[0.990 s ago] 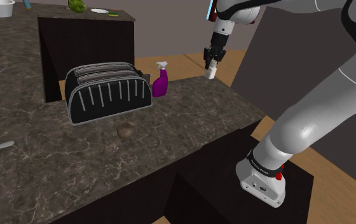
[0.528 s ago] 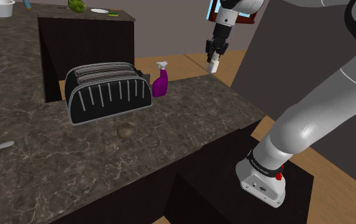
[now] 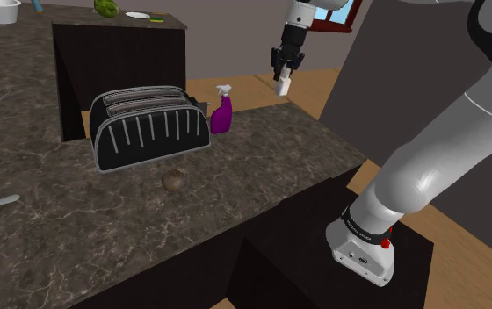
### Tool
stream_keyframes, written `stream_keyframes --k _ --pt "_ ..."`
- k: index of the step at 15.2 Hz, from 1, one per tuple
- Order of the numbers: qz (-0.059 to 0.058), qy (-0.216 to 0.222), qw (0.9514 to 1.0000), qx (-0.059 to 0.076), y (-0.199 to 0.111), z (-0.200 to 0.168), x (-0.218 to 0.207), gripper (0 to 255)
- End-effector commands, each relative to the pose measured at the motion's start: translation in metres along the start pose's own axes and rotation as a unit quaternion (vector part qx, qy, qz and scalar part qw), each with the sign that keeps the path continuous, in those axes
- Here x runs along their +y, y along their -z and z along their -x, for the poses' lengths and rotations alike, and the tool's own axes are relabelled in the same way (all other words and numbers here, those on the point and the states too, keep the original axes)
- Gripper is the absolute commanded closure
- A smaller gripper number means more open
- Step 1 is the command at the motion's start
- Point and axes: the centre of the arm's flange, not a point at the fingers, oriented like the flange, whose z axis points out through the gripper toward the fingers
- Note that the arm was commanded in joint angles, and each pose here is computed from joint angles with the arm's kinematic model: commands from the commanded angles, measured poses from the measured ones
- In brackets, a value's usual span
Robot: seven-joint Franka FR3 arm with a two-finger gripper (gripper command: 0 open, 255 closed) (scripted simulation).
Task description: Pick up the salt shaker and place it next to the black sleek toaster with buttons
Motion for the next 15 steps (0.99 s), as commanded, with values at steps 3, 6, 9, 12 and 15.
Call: stream_keyframes --k 3,6,9,12,15 --pt "0.0 0.0 1.0 0.0 -0.003 -0.013 -0.049 255" --pt "0.0 0.0 1.0 0.0 -0.006 -0.025 -0.086 255" --pt "0.0 0.0 1.0 0.0 -0.009 -0.037 -0.124 255" --pt "0.0 0.0 1.0 0.0 -0.012 -0.049 -0.162 255" --pt "0.0 0.0 1.0 0.0 -0.02 -0.059 -0.19 255"
